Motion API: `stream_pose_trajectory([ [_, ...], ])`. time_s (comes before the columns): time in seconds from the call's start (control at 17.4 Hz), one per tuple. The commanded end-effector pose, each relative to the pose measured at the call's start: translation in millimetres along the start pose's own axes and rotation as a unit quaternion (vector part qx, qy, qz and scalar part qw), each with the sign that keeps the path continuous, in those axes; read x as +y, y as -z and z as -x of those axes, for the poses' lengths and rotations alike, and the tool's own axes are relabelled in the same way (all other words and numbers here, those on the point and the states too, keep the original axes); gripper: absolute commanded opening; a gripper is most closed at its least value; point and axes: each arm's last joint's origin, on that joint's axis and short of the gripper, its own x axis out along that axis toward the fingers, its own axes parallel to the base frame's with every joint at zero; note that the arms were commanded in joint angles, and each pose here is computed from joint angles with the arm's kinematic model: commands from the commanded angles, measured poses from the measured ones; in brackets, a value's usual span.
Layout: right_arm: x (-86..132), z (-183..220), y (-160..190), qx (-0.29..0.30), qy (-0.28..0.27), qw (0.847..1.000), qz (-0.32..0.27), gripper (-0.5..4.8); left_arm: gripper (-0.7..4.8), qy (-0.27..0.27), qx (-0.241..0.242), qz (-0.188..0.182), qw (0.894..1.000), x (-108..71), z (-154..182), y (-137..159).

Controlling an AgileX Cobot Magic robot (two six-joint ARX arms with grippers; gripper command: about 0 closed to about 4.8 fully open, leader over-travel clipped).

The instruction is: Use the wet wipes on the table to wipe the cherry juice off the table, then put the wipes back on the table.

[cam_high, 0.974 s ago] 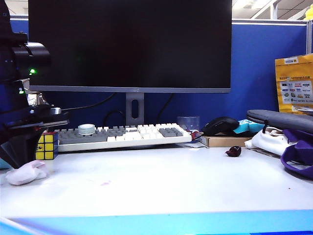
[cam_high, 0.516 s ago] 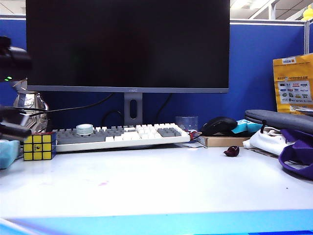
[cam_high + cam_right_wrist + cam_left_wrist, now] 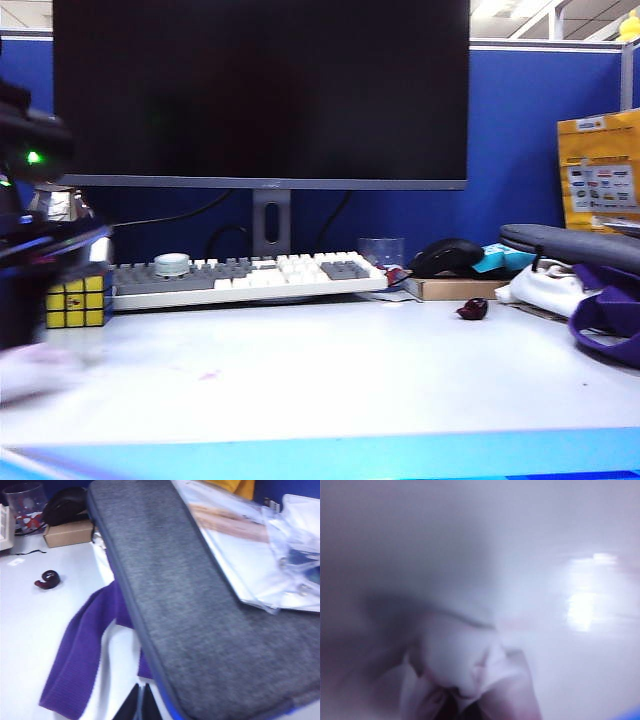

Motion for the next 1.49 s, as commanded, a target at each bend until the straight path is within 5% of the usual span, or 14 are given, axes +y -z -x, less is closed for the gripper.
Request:
stream_pose_trajectory([
  [0.06,-0.2,0.0,-0.2,-0.001,0.002,1.0,0.001,0.0,-0.06,-0.149,-0.013,0.017,0.989,15.3,-12.5,-1.5],
  [0.23,-0.2,0.0,-0.2,-0.001,0.002,1.0,0.001,0.0,-0.06,-0.018,-0.08,0.052,0.995,6.5,-12.7,-16.0],
  [0.34,-0.2,0.0,-0.2,-0.001,0.002,1.0,0.001,0.0,-0.06,0.086,-0.111,0.064,0.988,-1.3,-11.1,-25.3],
  [0.46,-0.2,0.0,-0.2,-0.001,0.002,1.0,0.001,0.0,-0.06,0.131,-0.125,0.057,0.982,-9.8,-10.5,-29.6],
  [0.57,-0.2,0.0,-0.3,-0.002,0.002,1.0,0.001,0.0,-0.06,0.133,-0.15,0.055,0.978,-18.8,-10.5,-34.3],
  [0.8,-0.2,0.0,-0.2,-0.001,0.002,1.0,0.001,0.0,-0.06,-0.088,-0.178,0.07,0.977,-3.1,-11.4,-31.7],
  [0.92,-0.1,0.0,-0.2,-0.001,0.002,1.0,0.001,0.0,-0.06,-0.147,-0.179,0.068,0.97,1.8,-10.7,-30.3],
  [1.03,-0.1,0.0,-0.2,-0.001,0.002,1.0,0.001,0.0,-0.06,-0.122,-0.187,0.066,0.973,1.2,-10.1,-32.7],
  [1.15,-0.1,0.0,-0.2,-0.001,0.002,1.0,0.001,0.0,-0.06,-0.001,-0.195,0.041,0.98,-10.5,-10.6,-37.8],
  [1.26,-0.1,0.0,-0.2,-0.001,0.002,1.0,0.001,0.0,-0.06,0.129,-0.196,0.029,0.972,-31.4,-10.3,-41.5],
  [1.49,-0.1,0.0,-0.2,-0.001,0.002,1.0,0.001,0.0,-0.06,0.148,-0.174,-0.043,0.973,-81.2,-18.9,-31.1],
])
